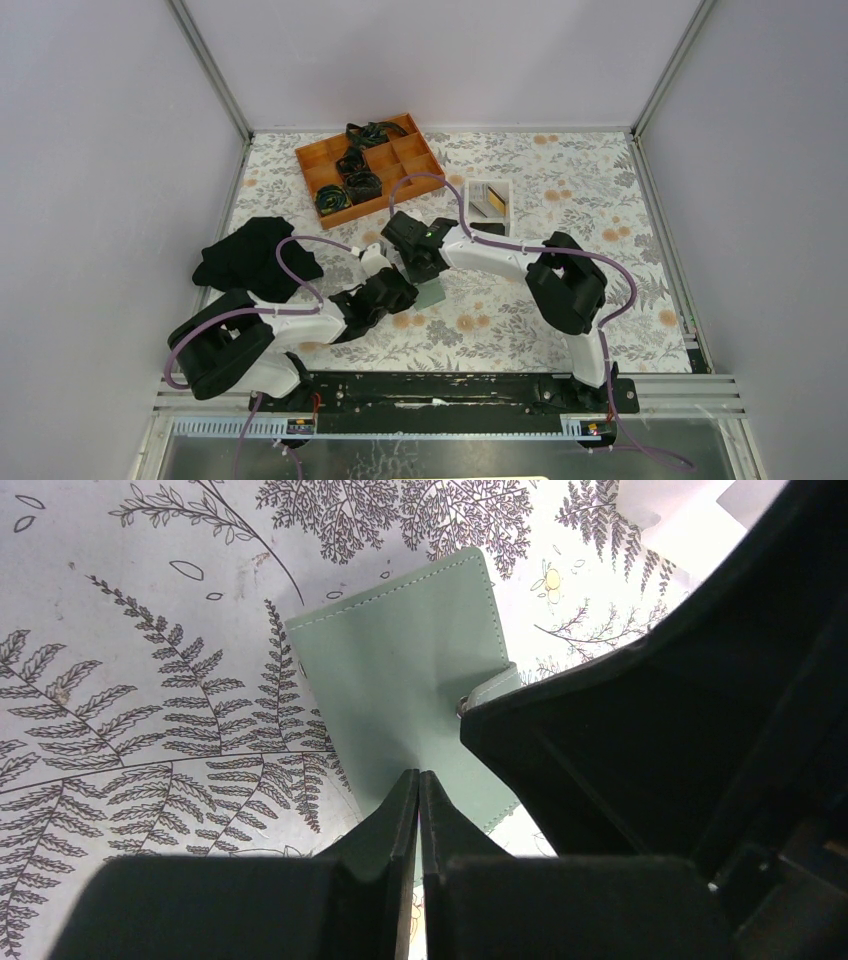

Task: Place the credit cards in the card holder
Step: Close the card holder at the center of the board.

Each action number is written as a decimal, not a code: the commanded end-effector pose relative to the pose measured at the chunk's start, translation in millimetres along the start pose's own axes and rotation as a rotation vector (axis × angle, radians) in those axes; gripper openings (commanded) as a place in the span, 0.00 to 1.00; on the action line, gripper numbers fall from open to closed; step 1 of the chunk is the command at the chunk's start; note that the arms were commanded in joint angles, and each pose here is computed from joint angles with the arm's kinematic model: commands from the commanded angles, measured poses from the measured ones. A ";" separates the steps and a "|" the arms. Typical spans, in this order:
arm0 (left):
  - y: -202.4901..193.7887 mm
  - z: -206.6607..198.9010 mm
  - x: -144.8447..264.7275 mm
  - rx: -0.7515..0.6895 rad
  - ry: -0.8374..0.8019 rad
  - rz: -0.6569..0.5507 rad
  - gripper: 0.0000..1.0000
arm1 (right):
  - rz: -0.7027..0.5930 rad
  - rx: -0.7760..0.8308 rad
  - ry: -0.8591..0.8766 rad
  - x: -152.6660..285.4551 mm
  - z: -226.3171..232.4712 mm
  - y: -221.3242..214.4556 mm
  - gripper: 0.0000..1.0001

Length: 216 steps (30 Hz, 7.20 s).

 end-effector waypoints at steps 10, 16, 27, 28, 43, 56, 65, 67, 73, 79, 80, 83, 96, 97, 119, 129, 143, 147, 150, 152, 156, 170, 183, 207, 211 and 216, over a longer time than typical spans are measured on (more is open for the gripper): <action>-2.0 0.8 -1.0 -0.008 -0.014 -0.004 0.07 | -0.035 -0.003 0.030 -2.2 7.5 9.6 0.00; -2.5 1.5 -0.5 -0.009 -0.013 -0.001 0.07 | -0.039 -0.012 0.032 -3.5 5.4 10.9 0.00; -1.7 0.9 0.1 -0.017 -0.012 -0.001 0.07 | -0.016 -0.044 0.056 -8.4 0.5 8.5 0.00; -1.6 0.9 0.0 -0.017 -0.012 -0.001 0.07 | -0.013 -0.045 0.059 -8.6 0.3 7.7 0.00; -0.7 -1.1 -0.7 -0.025 -0.011 -0.001 0.07 | -0.060 -0.011 0.129 11.7 7.1 28.2 0.18; 0.2 -0.3 1.9 -0.020 -0.021 -0.009 0.07 | -0.118 -0.003 0.025 30.3 -1.6 52.0 0.41; 1.2 -0.1 3.3 -0.025 -0.025 -0.014 0.07 | -0.079 0.029 -0.153 33.3 -21.4 45.7 0.46; 0.9 0.1 3.5 -0.027 -0.026 -0.013 0.07 | -0.056 0.036 -0.163 31.7 -23.0 41.4 0.46; 0.6 -0.7 2.6 -0.026 -0.029 -0.011 0.07 | -0.025 0.051 -0.164 30.8 -20.0 29.7 0.46; 0.1 -1.0 1.9 -0.024 -0.031 -0.008 0.07 | -0.013 0.064 -0.155 28.1 -14.3 25.1 0.46; 0.1 -1.0 1.9 -0.022 -0.031 -0.009 0.07 | -0.007 0.066 -0.156 26.6 -14.0 24.3 0.45; 0.1 -2.0 1.4 -0.023 -0.033 -0.008 0.07 | 0.005 0.071 -0.162 23.2 -13.5 22.3 0.45; -0.1 -3.1 -0.9 -0.030 -0.031 -0.004 0.07 | 0.056 0.091 -0.195 6.8 -14.7 10.2 0.45; -0.4 -3.3 -1.3 -0.032 -0.031 -0.002 0.07 | 0.055 0.093 -0.200 6.5 -15.2 10.2 0.45; -0.8 -5.3 -2.9 -0.038 -0.032 0.004 0.07 | 0.063 0.114 -0.200 9.9 -16.1 8.3 0.18; -1.7 -5.2 -3.6 -0.036 -0.030 0.007 0.07 | 0.051 0.124 -0.197 17.6 -11.4 9.2 0.21; -2.2 -4.3 -4.8 -0.033 -0.026 0.008 0.07 | 0.041 0.123 -0.195 22.8 -10.1 10.6 0.24; -2.2 -4.4 -4.8 -0.034 -0.027 0.008 0.07 | 0.037 0.122 -0.193 24.8 -9.6 12.2 0.24; -2.2 -4.8 -4.8 -0.034 -0.029 0.009 0.07 | 0.035 0.124 -0.190 26.0 -8.7 12.9 0.24; -2.3 -4.7 -4.6 -0.035 -0.029 0.010 0.07 | 0.036 0.125 -0.189 26.7 -8.2 13.0 0.25; -2.4 -4.9 -5.0 -0.036 -0.029 0.010 0.07 | 0.035 0.126 -0.189 27.5 -7.6 13.9 0.29; -2.2 -5.1 -4.8 -0.039 -0.032 0.010 0.07 | 0.021 0.124 -0.183 30.8 -6.3 17.2 0.25; -2.5 -5.4 -5.7 -0.045 -0.030 0.013 0.07 | 0.024 0.127 -0.175 32.6 -4.9 17.5 0.23; -3.7 -4.0 -7.5 -0.053 -0.023 0.015 0.07 | 0.037 0.136 -0.101 26.4 6.3 21.9 0.00; -3.6 -4.0 -7.7 -0.055 -0.022 0.014 0.07 | 0.063 0.146 -0.105 19.0 6.1 17.2 0.00; -4.0 -3.2 -7.7 -0.056 -0.019 0.015 0.07 | 0.074 0.146 -0.102 12.9 6.2 13.1 0.00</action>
Point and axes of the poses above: each gripper's point midway between its finger pads, its own x axis back along the fingers, its own z axis along the line the jaws close on, y = z × x, the point moved 8 cm from there along x, back along the fingers, and after that the axes turned 1 degree about -x, right-handed, at the moved point
